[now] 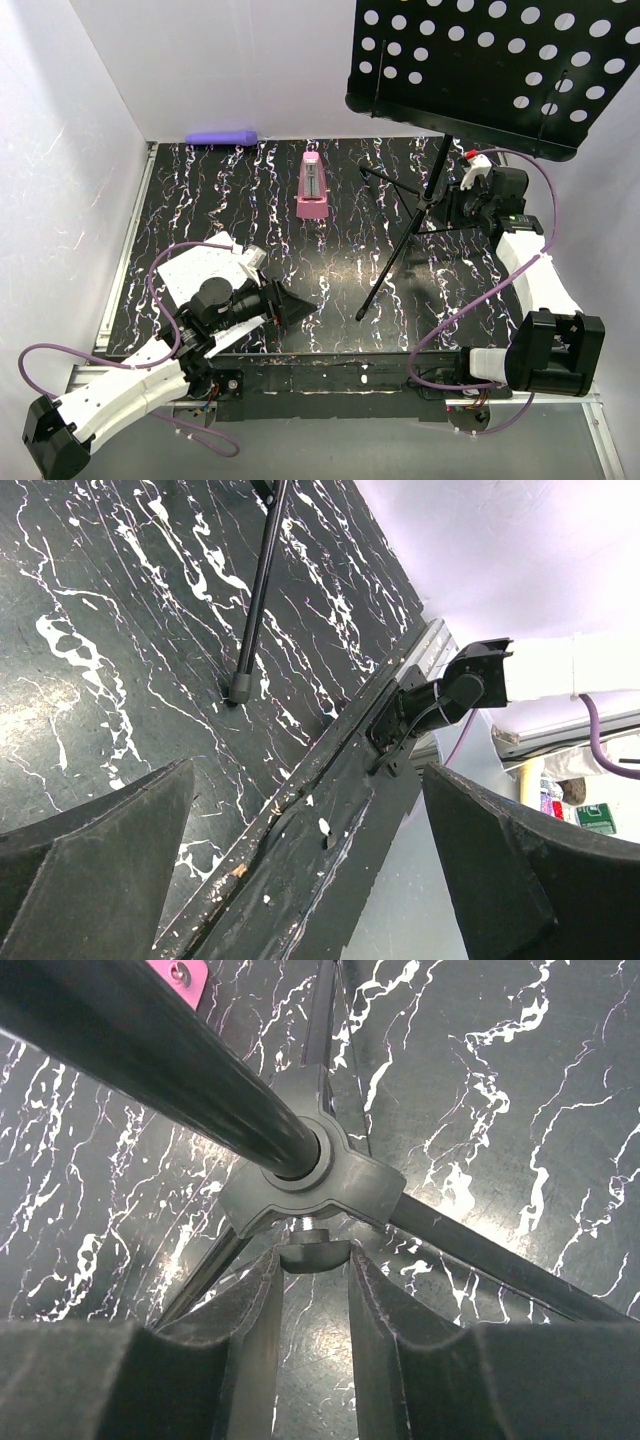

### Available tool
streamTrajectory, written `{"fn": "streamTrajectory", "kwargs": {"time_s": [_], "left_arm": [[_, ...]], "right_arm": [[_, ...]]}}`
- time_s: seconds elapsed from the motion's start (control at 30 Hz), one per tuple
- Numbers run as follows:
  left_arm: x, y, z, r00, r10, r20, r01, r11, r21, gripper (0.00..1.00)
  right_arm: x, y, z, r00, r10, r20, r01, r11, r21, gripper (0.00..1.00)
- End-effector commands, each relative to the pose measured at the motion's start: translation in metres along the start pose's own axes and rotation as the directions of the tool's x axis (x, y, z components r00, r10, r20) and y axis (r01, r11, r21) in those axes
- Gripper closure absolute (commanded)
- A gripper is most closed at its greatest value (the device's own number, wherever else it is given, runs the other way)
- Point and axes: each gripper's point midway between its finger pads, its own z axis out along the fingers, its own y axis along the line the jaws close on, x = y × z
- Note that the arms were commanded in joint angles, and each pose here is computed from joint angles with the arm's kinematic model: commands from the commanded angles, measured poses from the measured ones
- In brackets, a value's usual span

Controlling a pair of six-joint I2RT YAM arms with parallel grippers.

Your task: Set up the instrument practice props

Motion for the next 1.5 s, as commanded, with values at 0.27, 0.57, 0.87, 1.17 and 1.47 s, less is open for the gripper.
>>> {"fn": "streamTrajectory", "kwargs": {"time_s": [0.27,0.57,0.87,1.17,1.47], "left_arm": [[-0.003,-0.002,-0.003,1.000,0.008,0.012,-0.008,1.000,0.003,0.02],[-0.008,-0.006,0.000,1.000,0.009,0.002,-0.009,1.000,-0.004,0.02],[-0.006,-0.003,0.005,1.000,-0.006,-0.010,0.006,1.000,-0.012,0.02],[-0.005,-0.003,0.002,1.000,0.000,-0.005,0.000,1.000,-0.009,0.02],[0.000,-0.002,0.002,1.000,-0.007,-0.007,0.007,1.000,0.010,0.02]], "right_arm": [[-0.009,0.008,0.000,0.932,0.361,0.016,-0.354,0.920,-0.169,0.94],[-0.005,-0.013,0.006,0.617,0.780,-0.106,-0.773,0.575,-0.268,0.99],[-0.020,-0.009,-0.002,0.501,0.863,-0.061,-0.825,0.455,-0.336,0.42],[-0.010,0.009,-0.032,0.931,0.363,0.036,-0.330,0.880,-0.342,0.17],[-0.010,-0.009,-0.058,0.878,-0.426,0.216,0.442,0.896,-0.031,0.12]]}}
